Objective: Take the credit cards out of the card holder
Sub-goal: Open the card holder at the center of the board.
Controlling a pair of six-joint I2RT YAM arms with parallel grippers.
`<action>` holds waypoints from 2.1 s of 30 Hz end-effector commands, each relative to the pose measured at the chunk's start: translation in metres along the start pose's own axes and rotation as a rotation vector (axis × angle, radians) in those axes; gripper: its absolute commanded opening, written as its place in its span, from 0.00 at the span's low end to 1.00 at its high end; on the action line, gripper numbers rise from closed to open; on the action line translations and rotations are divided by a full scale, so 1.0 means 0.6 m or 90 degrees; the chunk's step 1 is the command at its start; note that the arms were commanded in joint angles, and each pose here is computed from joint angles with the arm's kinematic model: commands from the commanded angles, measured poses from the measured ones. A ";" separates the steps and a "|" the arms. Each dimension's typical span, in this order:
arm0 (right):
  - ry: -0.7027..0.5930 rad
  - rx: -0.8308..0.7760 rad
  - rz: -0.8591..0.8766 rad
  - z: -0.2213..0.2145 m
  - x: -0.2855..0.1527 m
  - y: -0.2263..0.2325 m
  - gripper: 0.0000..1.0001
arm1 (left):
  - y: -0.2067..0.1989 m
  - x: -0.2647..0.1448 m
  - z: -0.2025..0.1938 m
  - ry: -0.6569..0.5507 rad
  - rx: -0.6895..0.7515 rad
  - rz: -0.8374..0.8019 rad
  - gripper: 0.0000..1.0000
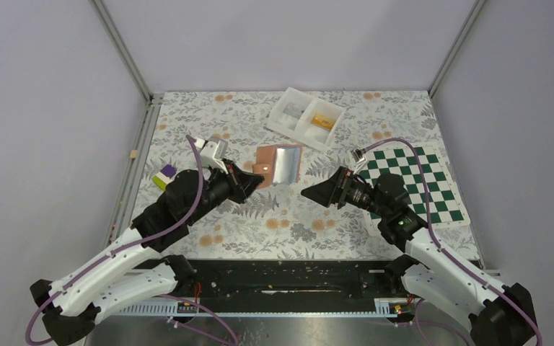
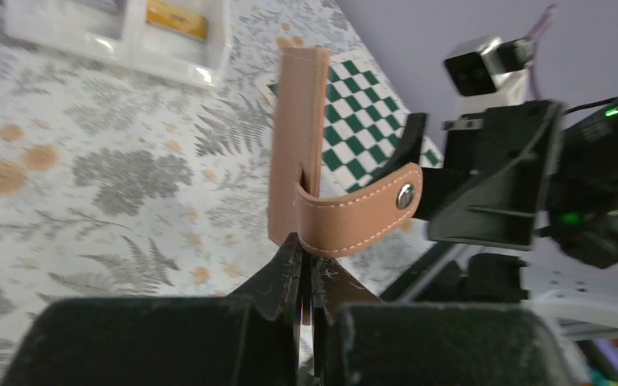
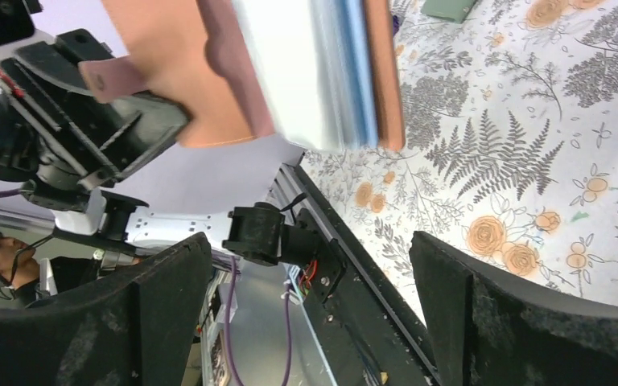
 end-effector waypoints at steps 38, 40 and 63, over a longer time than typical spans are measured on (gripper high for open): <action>-0.044 0.044 0.295 0.045 0.047 0.046 0.99 | -0.096 -0.039 0.054 -0.020 0.018 -0.417 0.00; -0.053 0.042 0.319 0.049 0.043 0.055 0.96 | -0.090 -0.039 0.051 -0.018 0.026 -0.399 0.00; -0.060 0.006 0.250 0.045 0.023 0.059 0.49 | -0.016 -0.008 0.013 0.018 0.022 -0.251 0.00</action>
Point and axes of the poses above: each gripper's point midway between its finger pads, its own x axis out along the fingers, its own y axis along the line the jaws close on, z = x × y, the point moved 10 cm from there along -x, back along the fingers, and after that the axes turned 5 degrees about -x, right-handed, at the moved point
